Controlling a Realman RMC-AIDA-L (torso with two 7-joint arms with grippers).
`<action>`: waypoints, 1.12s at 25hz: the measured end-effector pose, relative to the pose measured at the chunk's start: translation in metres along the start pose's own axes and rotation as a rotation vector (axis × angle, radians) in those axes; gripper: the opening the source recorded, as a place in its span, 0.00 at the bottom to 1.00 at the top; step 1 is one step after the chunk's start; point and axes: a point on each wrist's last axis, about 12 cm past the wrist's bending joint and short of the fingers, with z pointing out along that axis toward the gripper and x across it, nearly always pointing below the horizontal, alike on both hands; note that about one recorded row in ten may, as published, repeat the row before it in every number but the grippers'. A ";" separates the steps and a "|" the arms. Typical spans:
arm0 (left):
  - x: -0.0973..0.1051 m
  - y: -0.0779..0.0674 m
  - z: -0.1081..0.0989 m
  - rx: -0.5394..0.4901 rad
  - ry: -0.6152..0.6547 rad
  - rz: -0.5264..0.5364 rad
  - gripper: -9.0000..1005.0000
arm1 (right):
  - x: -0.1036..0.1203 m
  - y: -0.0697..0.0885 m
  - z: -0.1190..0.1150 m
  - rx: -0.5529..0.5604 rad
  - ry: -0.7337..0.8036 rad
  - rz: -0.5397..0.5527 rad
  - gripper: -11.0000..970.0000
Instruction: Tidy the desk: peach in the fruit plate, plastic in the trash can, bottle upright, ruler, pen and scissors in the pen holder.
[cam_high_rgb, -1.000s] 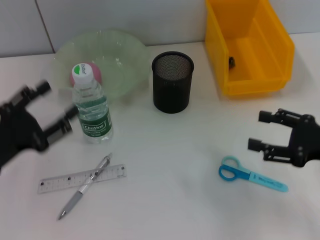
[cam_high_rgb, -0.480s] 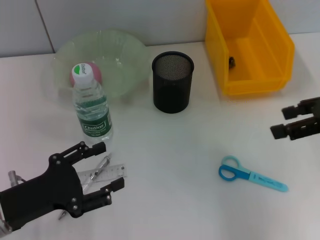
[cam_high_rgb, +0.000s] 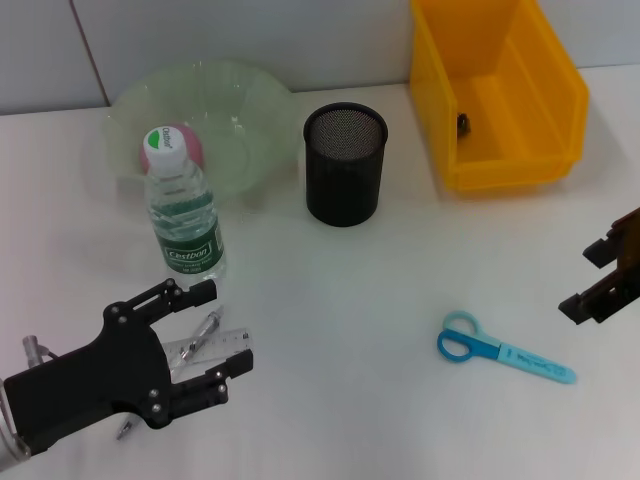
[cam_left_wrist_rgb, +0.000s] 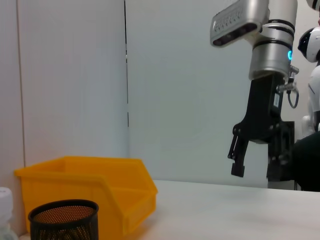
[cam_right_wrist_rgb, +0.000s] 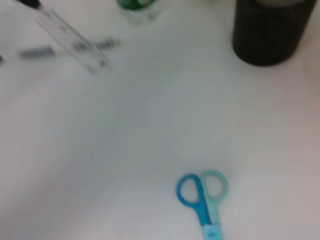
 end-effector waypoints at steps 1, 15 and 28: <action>0.000 0.000 0.000 0.000 0.000 0.000 0.80 | 0.000 0.000 0.000 0.000 0.000 0.000 0.82; -0.001 0.004 0.003 -0.003 0.000 0.015 0.80 | -0.020 0.007 0.030 0.063 0.081 0.002 0.81; 0.000 0.005 0.004 -0.006 0.002 0.033 0.80 | -0.026 0.015 0.063 0.092 0.186 -0.081 0.81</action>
